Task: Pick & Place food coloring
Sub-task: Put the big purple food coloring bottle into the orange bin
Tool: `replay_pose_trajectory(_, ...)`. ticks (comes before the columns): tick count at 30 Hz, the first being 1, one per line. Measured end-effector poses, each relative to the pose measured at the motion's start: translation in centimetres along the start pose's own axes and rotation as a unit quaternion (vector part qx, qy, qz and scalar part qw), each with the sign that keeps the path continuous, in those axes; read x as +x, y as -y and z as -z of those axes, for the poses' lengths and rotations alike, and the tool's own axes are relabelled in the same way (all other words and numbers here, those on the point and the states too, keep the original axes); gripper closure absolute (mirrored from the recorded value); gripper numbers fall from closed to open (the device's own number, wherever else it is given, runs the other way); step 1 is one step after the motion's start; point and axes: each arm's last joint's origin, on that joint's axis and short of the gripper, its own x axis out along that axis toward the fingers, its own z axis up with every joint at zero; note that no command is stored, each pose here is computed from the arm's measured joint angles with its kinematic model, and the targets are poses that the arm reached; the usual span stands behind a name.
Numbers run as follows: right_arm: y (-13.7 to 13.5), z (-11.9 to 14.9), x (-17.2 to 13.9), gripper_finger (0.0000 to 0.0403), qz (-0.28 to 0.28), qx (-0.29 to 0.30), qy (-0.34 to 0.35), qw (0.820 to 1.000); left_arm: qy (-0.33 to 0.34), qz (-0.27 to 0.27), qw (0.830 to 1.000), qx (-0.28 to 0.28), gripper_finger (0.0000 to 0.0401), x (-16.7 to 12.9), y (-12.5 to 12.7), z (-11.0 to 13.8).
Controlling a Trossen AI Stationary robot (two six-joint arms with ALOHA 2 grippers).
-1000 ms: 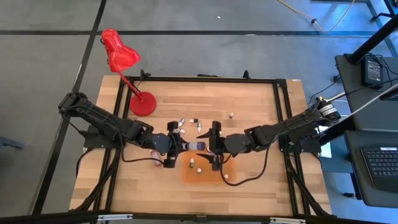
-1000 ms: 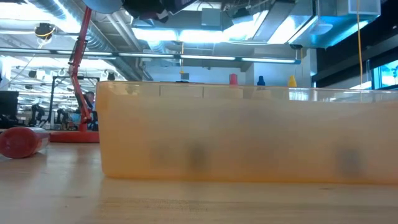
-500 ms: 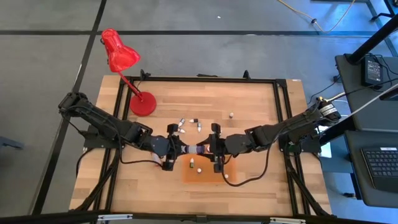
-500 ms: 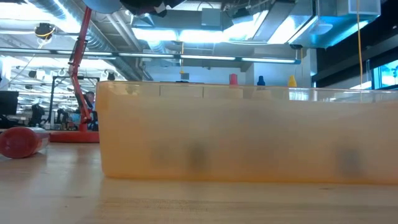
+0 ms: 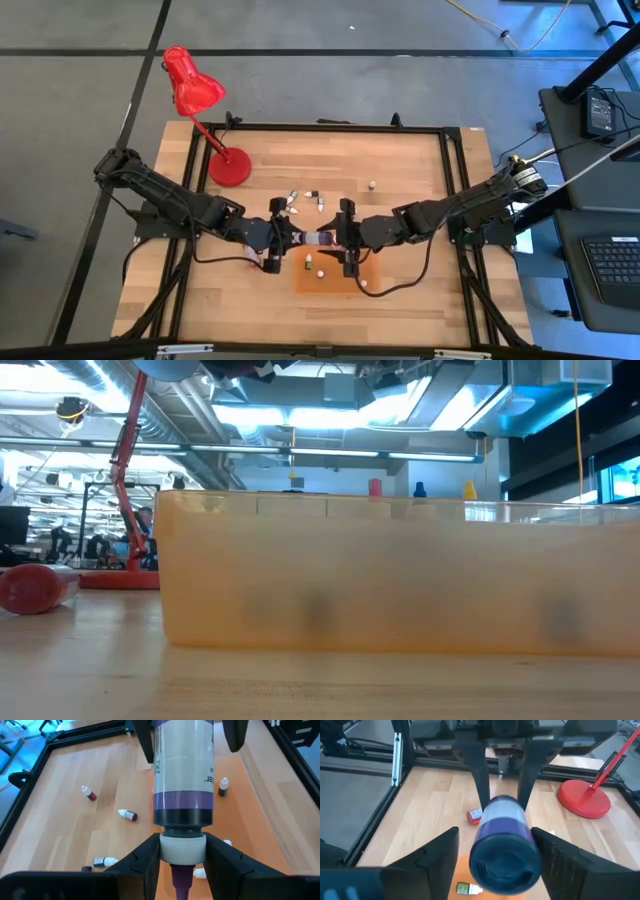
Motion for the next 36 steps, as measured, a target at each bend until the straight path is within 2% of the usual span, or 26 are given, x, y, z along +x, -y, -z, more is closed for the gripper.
replay_pose_trajectory(7, 0.1, 0.1, 0.0, 0.0152, 0.014, -0.011, -0.006, 1.000, -0.003, 0.008, 1.000, -0.001, 0.0275, 0.0, 0.0, 0.0)
replay_pose_trajectory(19, 0.1, 0.1, 0.0, 0.0254, 0.016, -0.013, -0.005, 1.000, -0.004, 0.015, 1.000, 0.000, 0.0274, 0.0, 0.1, 0.0)
replay_pose_trajectory(24, 0.1, 0.1, 0.0, 0.0260, 0.015, -0.011, -0.004, 1.000, -0.004, 0.019, 1.000, -0.007, 0.0266, 0.0, 0.1, 0.0)
replay_pose_trajectory(28, 0.1, 0.1, 0.0, 0.0260, 0.014, -0.012, -0.005, 1.000, -0.004, 0.022, 0.999, -0.037, 0.0241, -0.1, 0.1, 0.0)
replay_pose_trajectory(32, 0.1, 0.1, 0.0, 0.0256, 0.015, -0.012, -0.005, 1.000, -0.005, 0.035, 0.999, -0.018, 0.0199, -0.4, 0.0, 0.0)
replay_pose_trajectory(36, -0.1, -0.3, -0.8, 0.0256, 0.014, -0.019, 0.003, 1.000, 0.025, 0.045, 0.998, -0.043, 0.0173, -2.6, -0.8, -0.4)
